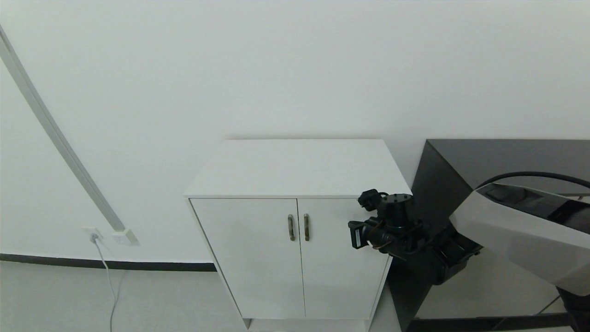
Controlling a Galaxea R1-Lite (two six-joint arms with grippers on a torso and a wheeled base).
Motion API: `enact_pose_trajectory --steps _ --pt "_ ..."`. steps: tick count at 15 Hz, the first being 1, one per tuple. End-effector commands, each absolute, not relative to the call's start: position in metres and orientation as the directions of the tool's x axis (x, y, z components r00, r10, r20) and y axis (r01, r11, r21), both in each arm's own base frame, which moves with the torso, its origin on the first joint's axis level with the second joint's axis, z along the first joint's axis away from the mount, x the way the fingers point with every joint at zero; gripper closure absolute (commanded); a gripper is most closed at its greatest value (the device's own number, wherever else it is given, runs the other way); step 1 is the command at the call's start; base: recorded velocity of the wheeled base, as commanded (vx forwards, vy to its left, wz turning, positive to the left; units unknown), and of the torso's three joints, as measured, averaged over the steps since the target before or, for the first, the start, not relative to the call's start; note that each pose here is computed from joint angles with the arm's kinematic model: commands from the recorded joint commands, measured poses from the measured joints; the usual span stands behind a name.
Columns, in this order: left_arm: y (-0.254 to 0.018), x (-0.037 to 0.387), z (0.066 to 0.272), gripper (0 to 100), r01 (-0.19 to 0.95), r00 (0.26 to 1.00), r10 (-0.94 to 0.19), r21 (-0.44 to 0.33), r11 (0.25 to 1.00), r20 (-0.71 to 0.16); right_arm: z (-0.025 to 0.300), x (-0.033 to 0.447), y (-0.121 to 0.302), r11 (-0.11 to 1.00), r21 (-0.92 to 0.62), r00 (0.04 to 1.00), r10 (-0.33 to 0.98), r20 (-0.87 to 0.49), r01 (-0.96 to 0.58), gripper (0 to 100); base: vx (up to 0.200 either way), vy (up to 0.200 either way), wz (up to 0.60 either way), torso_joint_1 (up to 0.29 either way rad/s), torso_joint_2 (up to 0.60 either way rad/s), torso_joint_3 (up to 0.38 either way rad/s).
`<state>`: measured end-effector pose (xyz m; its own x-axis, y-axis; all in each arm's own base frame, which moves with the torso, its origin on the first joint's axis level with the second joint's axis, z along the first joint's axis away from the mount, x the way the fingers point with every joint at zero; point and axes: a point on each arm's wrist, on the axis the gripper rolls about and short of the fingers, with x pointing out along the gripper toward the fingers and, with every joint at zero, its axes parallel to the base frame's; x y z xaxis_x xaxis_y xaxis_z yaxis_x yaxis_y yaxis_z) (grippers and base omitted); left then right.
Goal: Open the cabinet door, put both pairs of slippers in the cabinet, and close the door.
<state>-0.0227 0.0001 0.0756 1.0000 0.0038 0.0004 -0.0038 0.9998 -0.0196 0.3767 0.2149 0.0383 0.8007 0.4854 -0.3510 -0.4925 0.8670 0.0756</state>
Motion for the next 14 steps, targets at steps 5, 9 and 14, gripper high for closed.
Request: enact_pose_trajectory --steps 5,9,14 --pt "0.0 -0.023 0.076 100 -0.006 1.0 0.006 -0.02 1.0 0.0 0.079 0.326 0.173 0.911 0.05 0.866 0.406 -0.291 -0.41 100 0.0 0.0 0.0 0.0 0.0 0.0" --pt "0.0 -0.023 0.076 100 -0.006 1.0 0.006 -0.02 1.0 0.0 0.079 0.295 0.129 0.963 0.025 0.917 0.264 -0.299 -0.269 100 0.0 0.0 0.0 0.0 0.0 0.0" --pt "0.0 -0.023 0.076 100 -0.006 1.0 0.006 -0.02 1.0 0.0 0.077 0.249 0.074 0.996 -0.002 0.953 0.085 -0.291 -0.089 100 0.0 0.0 0.0 0.0 0.0 0.0"
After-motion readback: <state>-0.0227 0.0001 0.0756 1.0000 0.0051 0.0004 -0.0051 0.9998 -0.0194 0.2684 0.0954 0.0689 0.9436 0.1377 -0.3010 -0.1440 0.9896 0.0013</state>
